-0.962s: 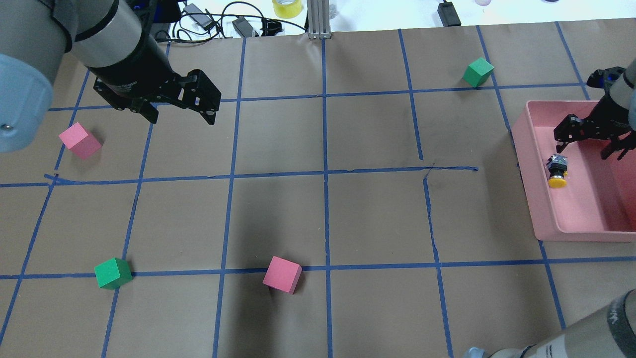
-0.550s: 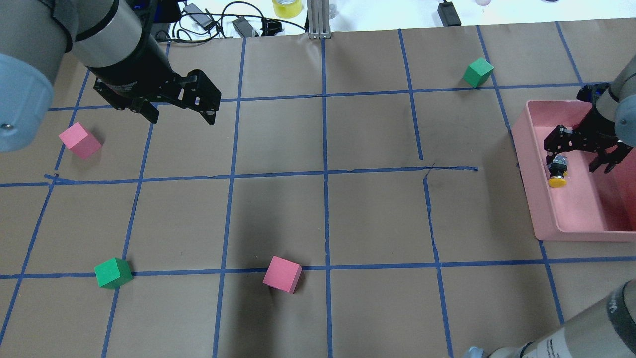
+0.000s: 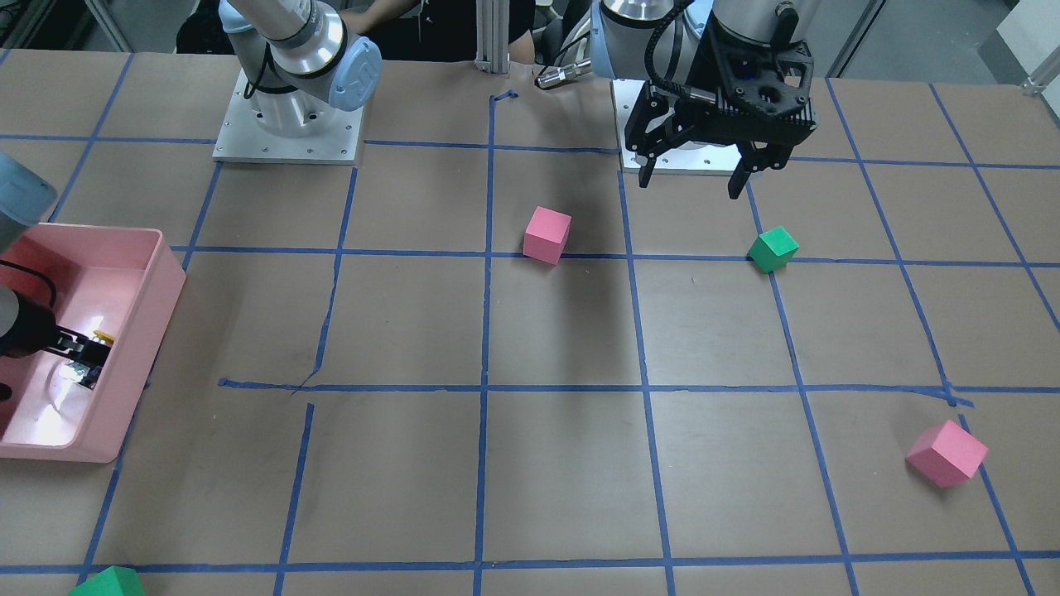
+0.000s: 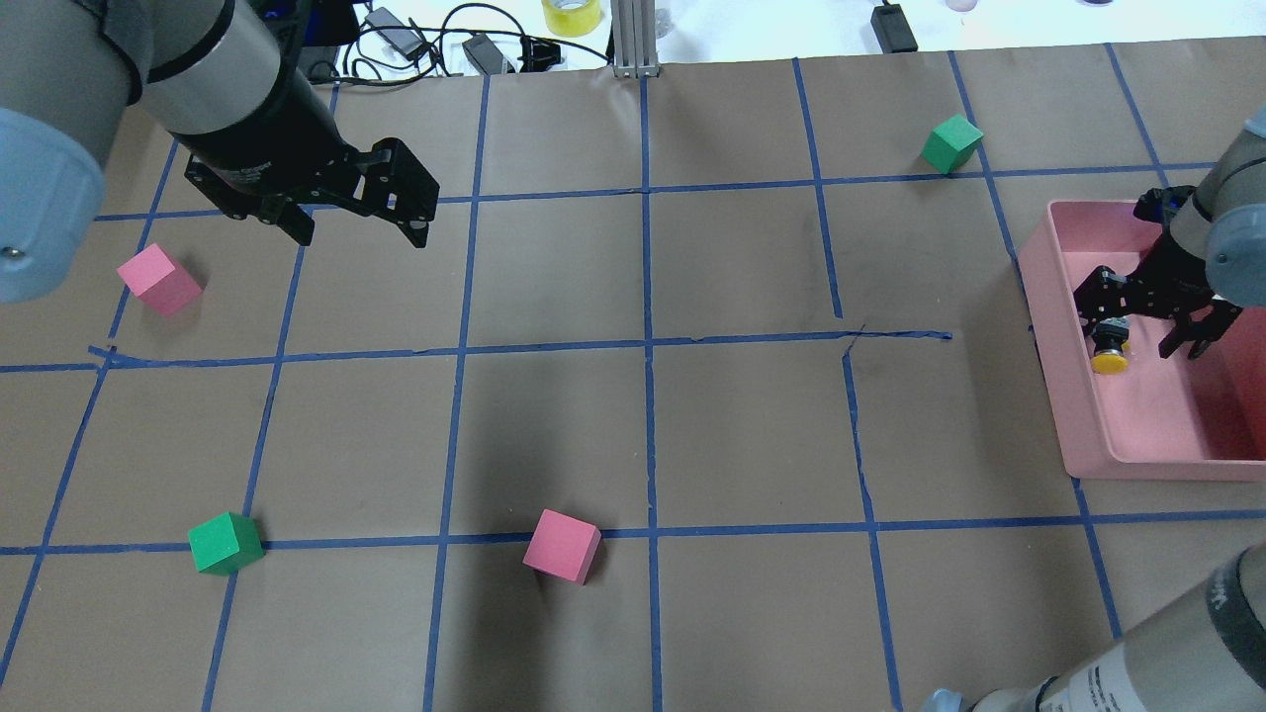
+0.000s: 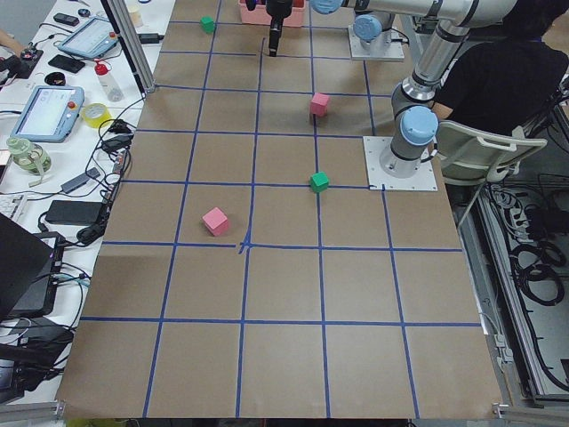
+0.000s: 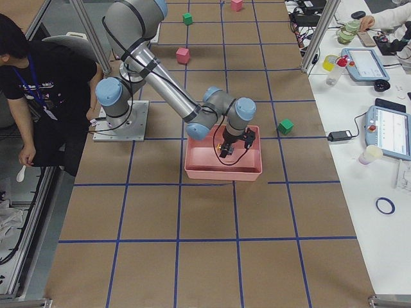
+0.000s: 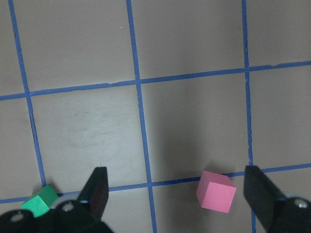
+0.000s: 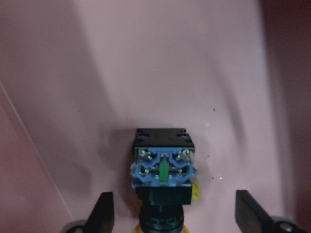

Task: Align button upright
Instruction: 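Lower the right gripper into the tray and grasp the yellow-capped switch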

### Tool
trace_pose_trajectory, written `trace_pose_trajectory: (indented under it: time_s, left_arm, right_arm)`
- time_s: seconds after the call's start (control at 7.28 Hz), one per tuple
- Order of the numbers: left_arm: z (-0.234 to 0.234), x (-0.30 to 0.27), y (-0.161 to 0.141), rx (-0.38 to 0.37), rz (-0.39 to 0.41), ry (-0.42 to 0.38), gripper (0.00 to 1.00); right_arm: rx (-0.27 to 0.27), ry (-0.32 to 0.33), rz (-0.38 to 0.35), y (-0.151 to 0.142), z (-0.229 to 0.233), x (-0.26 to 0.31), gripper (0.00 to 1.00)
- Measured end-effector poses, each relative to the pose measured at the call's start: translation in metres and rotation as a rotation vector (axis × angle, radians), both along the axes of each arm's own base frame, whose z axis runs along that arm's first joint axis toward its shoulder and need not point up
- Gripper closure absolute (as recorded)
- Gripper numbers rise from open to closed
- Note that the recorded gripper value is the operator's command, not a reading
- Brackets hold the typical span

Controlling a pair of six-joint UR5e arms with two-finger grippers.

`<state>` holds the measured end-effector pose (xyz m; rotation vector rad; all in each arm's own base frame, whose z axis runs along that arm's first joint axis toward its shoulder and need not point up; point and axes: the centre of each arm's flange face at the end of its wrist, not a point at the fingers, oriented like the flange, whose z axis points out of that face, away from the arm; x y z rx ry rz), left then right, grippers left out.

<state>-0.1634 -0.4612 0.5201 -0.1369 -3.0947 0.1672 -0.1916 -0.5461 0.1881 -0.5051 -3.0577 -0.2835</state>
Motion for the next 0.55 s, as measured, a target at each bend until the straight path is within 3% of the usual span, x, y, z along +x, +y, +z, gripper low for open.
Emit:
trace_pose_trajectory:
  time_s: [0.14, 0.55]
  left_arm:
    - [0.000, 0.000, 0.000, 0.000, 0.000, 0.000, 0.00]
    - [0.000, 0.000, 0.000, 0.000, 0.000, -0.001, 0.00]
  right_arm:
    - [0.001, -0.002, 0.002, 0.000, -0.001, 0.000, 1.00]
    - [-0.008, 0.001, 0.018, -0.003, 0.012, -0.004, 1.00]
